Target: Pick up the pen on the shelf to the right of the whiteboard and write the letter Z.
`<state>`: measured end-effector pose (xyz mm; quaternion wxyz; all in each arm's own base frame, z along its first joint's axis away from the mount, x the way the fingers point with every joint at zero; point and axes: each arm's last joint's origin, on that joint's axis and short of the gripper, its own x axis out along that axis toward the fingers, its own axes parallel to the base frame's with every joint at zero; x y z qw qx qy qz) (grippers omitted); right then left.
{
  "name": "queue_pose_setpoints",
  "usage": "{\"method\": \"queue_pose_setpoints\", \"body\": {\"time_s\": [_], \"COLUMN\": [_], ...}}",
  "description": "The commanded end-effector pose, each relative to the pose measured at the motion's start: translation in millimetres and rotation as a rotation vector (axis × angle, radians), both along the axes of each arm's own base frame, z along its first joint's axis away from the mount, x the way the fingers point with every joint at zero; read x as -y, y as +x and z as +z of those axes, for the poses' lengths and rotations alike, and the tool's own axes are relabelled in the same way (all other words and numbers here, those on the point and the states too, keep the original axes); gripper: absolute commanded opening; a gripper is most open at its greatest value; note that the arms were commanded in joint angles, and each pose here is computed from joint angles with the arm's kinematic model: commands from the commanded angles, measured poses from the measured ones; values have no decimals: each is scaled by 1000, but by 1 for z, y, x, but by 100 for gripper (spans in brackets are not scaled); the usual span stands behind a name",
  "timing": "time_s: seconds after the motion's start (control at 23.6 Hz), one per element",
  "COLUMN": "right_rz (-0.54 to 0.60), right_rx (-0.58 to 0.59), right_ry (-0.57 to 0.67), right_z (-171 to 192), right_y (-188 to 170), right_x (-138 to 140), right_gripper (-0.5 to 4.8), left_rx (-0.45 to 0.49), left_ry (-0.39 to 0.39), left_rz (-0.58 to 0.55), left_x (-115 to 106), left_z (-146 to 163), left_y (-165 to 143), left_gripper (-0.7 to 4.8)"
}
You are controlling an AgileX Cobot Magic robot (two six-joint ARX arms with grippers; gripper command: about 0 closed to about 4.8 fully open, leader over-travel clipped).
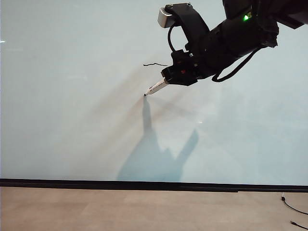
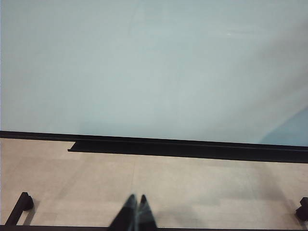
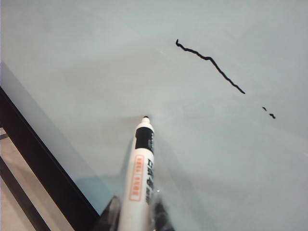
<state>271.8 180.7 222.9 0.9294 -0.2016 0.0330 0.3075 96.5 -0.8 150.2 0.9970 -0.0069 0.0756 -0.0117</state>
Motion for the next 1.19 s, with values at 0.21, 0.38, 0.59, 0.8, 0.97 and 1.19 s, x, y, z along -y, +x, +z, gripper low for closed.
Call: {"method": "queue_pose_setpoints", "body": {"time_s": [0.21,0.38,0.59,0.8,0.97,1.19], "right_rz": [-30,-45,-52,-76,-80,-87], "right_rx": [51,58,60,63,71,81], "right_ry": [24,26,26,7,4,5], "right_z": [11,14,16,21,25,29], "right_y": [0,-1,-2,-4,-6,-8], "right_x": [2,3,5,9,12,15], "right_gripper": [-6,-6,-6,-6,-6,-6], "left_rx": [13,13,13,13,13,13], "left_ry": [5,5,4,4,4,4], "left_rz": [0,-1,-1,-1,-1,-1], "left_x": [0,0,0,0,0,0], "left_z": [2,2,2,2,2,2], "left_y": [0,0,0,0,0,0], "left_gripper": [-4,-4,-4,-4,-4,-4]}}
